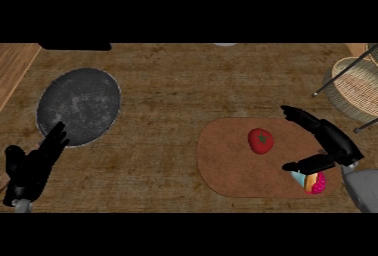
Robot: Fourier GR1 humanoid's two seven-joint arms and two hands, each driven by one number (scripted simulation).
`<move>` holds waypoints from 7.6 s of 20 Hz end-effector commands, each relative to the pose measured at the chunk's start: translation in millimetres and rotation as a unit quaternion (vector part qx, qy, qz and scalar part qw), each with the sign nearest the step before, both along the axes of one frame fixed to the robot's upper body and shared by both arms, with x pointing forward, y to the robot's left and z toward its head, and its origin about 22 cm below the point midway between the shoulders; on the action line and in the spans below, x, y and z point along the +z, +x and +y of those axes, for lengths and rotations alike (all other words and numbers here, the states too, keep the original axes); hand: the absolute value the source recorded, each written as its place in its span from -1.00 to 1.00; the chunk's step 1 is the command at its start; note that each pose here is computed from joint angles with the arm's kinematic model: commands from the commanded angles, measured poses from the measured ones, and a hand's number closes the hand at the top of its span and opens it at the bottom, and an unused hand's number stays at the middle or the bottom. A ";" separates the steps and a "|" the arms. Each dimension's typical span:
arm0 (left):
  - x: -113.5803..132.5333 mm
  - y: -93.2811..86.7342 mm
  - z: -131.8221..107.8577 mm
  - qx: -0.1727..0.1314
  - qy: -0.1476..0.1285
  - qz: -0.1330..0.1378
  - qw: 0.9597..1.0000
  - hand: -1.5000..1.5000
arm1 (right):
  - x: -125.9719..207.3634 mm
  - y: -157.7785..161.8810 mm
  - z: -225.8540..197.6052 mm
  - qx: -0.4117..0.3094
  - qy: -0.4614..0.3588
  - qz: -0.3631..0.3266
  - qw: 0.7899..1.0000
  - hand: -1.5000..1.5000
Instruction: Pick the tomato from the cutting board and place it in the tiered basket
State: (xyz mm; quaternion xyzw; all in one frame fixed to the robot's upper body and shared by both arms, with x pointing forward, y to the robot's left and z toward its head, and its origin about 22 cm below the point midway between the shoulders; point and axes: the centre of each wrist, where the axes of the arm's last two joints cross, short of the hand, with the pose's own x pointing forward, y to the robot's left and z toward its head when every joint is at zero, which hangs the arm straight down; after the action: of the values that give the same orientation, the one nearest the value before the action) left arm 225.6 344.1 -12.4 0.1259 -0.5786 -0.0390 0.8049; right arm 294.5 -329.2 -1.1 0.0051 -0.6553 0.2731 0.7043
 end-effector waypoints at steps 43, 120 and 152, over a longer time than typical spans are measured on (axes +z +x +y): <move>-4.9 -6.5 28.3 0.014 -0.006 0.022 1.000 0.00 | 43.0 70.5 39.4 0.161 -0.164 0.204 0.952 -1.00; -4.0 8.1 -5.3 -0.017 -0.010 0.008 1.000 0.00 | 248.8 176.8 152.1 -0.682 -0.362 -0.093 0.629 1.00; -0.2 10.3 -1.4 -0.020 -0.001 0.001 1.000 0.00 | 257.8 135.1 -91.6 -0.589 -0.603 -0.050 0.536 1.00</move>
State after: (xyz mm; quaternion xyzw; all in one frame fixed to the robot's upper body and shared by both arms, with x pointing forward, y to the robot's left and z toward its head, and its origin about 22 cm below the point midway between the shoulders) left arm 244.1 344.6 -5.0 0.1139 -0.5810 -0.0569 0.8039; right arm 440.1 -399.4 246.2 -0.8063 -0.2849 0.0638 0.5145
